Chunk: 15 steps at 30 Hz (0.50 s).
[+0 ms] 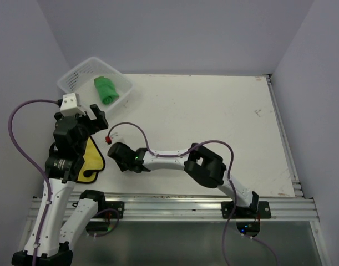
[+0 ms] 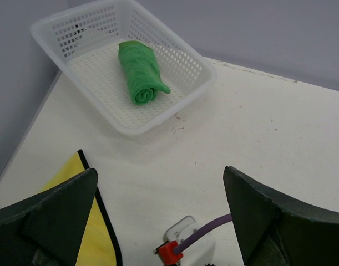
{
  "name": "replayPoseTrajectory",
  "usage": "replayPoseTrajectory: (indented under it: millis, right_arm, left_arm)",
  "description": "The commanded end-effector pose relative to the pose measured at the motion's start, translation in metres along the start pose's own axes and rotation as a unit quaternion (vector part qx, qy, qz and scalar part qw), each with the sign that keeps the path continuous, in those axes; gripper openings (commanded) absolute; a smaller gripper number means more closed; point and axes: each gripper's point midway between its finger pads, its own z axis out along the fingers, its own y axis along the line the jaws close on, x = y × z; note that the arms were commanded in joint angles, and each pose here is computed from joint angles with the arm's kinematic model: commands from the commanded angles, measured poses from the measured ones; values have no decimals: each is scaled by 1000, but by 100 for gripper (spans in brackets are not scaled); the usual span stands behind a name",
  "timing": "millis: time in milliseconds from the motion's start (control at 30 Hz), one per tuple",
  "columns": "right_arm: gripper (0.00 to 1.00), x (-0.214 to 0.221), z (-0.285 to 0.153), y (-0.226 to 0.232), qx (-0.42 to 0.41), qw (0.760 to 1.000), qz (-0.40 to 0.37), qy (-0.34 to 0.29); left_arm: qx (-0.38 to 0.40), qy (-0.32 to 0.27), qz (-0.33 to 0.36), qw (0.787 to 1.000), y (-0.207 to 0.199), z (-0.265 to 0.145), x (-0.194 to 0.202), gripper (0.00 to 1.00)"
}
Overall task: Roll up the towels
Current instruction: Move the towel to the center of the board
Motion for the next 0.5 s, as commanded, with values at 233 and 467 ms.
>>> replayPoseTrajectory:
  millis: [233,467]
  right_arm:
    - [8,-13,-51,-51,17,999,29,-4]
    - [10,-35,-96,-88,-15,993,111,-31]
  left_arm:
    - [-152,68,-14,986,48,13,45,100]
    - [-226,146,-70,961,72,24,101,100]
